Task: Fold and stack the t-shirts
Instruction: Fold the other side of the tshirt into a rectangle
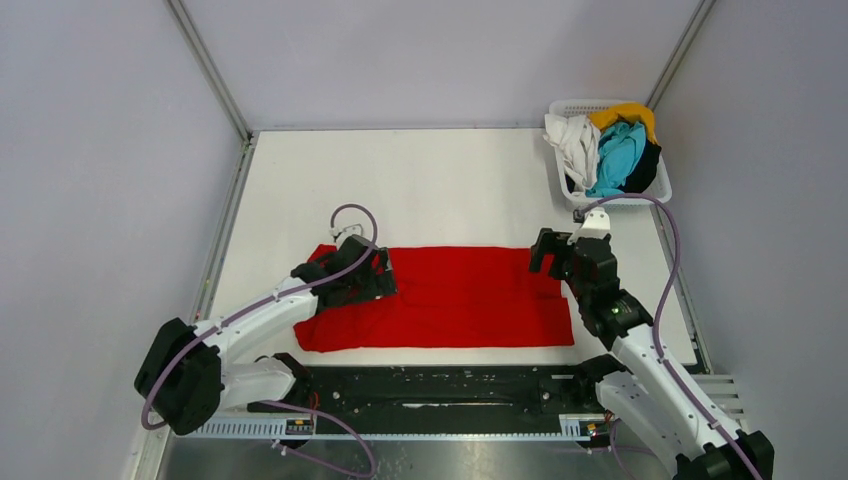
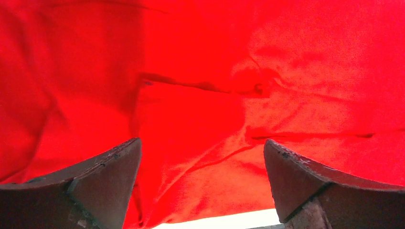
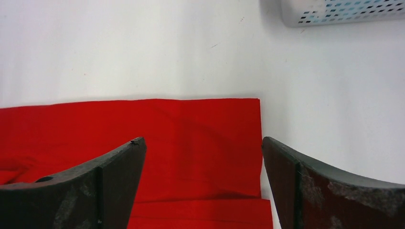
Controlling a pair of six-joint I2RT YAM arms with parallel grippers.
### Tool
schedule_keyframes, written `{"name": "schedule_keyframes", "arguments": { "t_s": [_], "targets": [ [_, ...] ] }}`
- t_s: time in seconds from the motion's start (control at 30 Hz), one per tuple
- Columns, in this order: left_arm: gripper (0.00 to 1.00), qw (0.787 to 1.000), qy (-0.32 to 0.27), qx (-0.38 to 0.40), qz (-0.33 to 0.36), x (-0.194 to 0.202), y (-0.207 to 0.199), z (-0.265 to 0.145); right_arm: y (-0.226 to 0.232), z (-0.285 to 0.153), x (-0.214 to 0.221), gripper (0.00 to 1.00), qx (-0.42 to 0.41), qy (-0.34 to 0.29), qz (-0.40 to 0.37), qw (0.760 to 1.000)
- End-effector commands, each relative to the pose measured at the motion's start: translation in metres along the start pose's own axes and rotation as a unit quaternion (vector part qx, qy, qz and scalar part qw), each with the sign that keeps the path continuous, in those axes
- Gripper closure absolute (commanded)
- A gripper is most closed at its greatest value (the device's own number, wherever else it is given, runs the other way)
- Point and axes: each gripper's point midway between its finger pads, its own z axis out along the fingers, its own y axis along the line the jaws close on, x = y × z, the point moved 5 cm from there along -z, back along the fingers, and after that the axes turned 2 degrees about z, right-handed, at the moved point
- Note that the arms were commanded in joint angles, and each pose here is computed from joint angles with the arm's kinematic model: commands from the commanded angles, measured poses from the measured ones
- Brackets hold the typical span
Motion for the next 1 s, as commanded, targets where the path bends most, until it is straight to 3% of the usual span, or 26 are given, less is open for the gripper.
{"name": "schedule_keyframes", "arguments": {
  "t_s": [0.0,0.07,0.1,0.13,0.27,0.43,0.53,0.7,0.8,0.97],
  "targets": [
    [0.01,0.993,0.032,0.111,0.025,0.008,-0.029,0.007,0.002,0.000,-0.012,0.00,0.014,-0.032,0.050,0.998],
    [0.01,0.991,0.059,0.119,0.030,0.023,-0.025,0.011,0.000,0.000,-0.010,0.01,0.021,-0.027,0.045,0.998],
    [0.01,0.990,0.071,0.117,0.031,0.029,-0.021,0.013,0.000,-0.010,-0.021,0.01,0.012,-0.056,0.053,0.997],
    [0.01,0.990,0.081,0.112,0.033,0.036,-0.017,0.015,-0.002,-0.002,-0.011,0.01,0.024,-0.030,0.046,0.998],
    [0.01,0.984,0.114,0.131,0.037,0.057,-0.012,0.012,-0.001,-0.002,-0.010,0.02,0.018,-0.031,0.047,0.998],
    [0.01,0.962,0.123,0.227,0.090,0.076,-0.039,-0.019,0.000,-0.004,-0.006,0.02,0.005,-0.030,0.040,0.999],
    [0.01,0.958,0.107,0.242,0.115,0.077,-0.045,-0.038,0.001,-0.005,-0.003,0.02,-0.003,-0.026,0.033,0.999],
    [0.01,0.981,0.031,0.156,0.107,0.052,-0.026,-0.046,0.002,-0.005,0.001,0.02,-0.013,-0.022,0.026,0.999],
    [0.01,0.995,-0.012,0.085,0.054,0.032,-0.012,-0.035,0.004,-0.003,0.003,0.02,-0.019,-0.012,0.024,0.999],
    [0.01,0.996,0.026,0.083,0.014,0.020,-0.015,0.000,0.005,-0.003,0.005,0.02,-0.022,0.001,0.012,1.000]
  ]
}}
